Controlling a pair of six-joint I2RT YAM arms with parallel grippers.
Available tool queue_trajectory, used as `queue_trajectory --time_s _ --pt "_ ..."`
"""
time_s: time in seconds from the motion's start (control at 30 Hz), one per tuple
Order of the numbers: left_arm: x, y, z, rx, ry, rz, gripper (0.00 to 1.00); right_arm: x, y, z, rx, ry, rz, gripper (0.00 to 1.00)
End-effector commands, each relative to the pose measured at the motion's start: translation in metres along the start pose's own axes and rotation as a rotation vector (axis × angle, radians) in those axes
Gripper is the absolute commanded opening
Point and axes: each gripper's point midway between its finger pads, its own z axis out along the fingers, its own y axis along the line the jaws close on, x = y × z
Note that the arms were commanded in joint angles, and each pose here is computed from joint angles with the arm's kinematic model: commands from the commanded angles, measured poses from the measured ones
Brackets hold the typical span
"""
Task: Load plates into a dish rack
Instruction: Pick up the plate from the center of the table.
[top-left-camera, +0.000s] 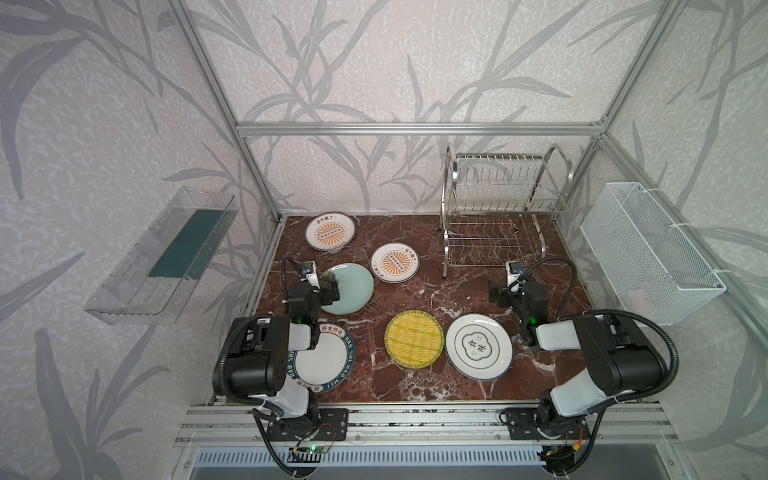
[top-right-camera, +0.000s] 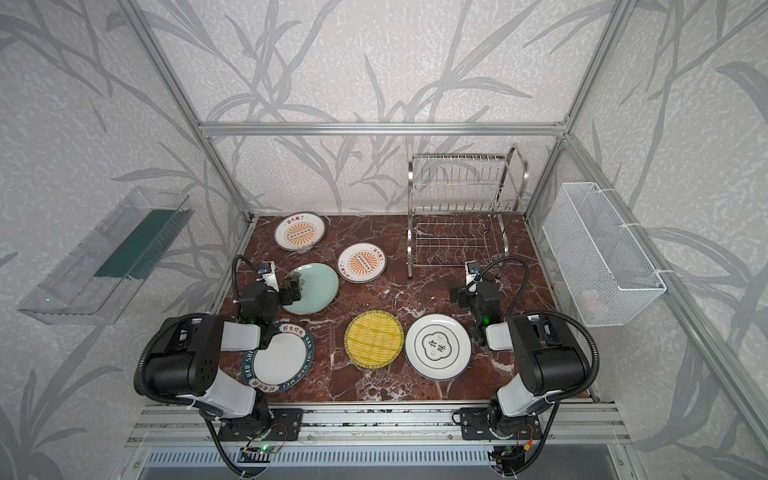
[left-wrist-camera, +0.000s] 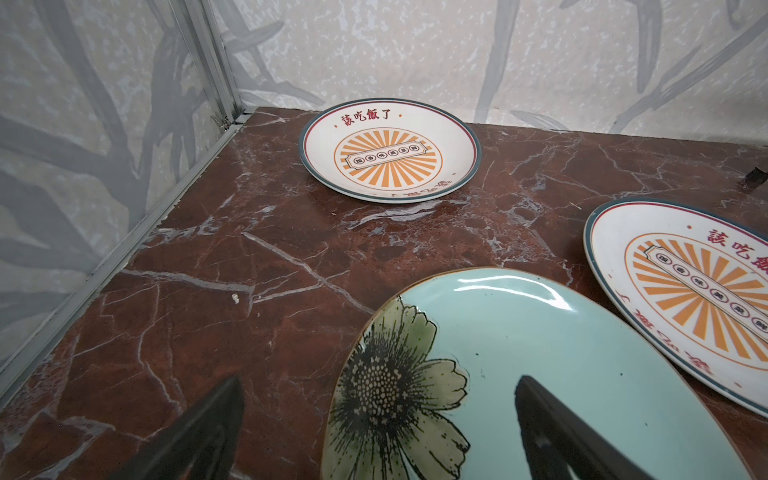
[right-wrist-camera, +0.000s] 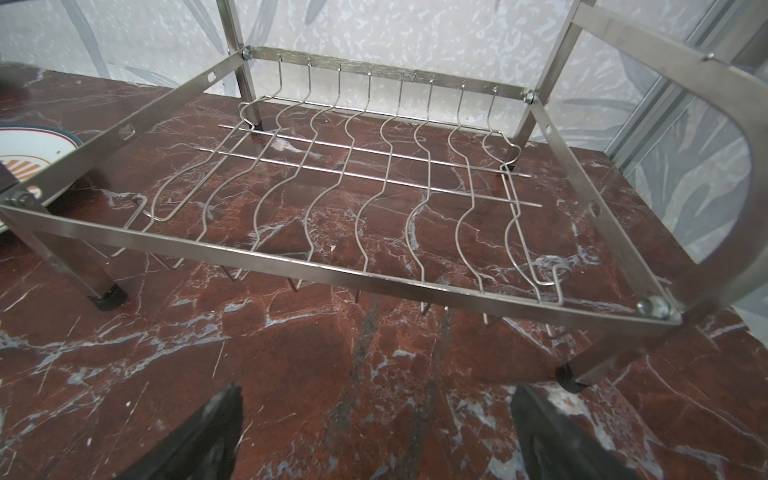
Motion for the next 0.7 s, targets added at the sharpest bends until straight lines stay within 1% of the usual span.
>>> queue_trajectory --time_s 0.0,0.33,0.47,0.6,0.67 --pt "-0.009 0.000 0.003 -0.006 -0.020 0.011 0.99 -0.009 -0.001 0.003 -0.003 -0.026 -0.001 0.99" --pt "-0.009 0.000 0.003 -0.006 -0.018 0.012 0.99 -0.011 0.000 0.003 -0.004 -0.031 -0.004 1.00" --pt "-0.010 0.000 0.003 -0.006 -0.021 0.013 0.99 -0.021 -0.005 -0.005 0.025 -0.044 0.002 1.00" --pt "-0.011 0.000 0.003 -0.008 -0.026 0.013 0.99 -0.032 0.002 -0.008 0.056 -0.026 -0.060 1.00" --pt "-0.020 0.004 0.002 -0.037 -0.006 0.006 0.99 -0.042 0.001 -0.012 0.071 -0.030 -0.068 1.00"
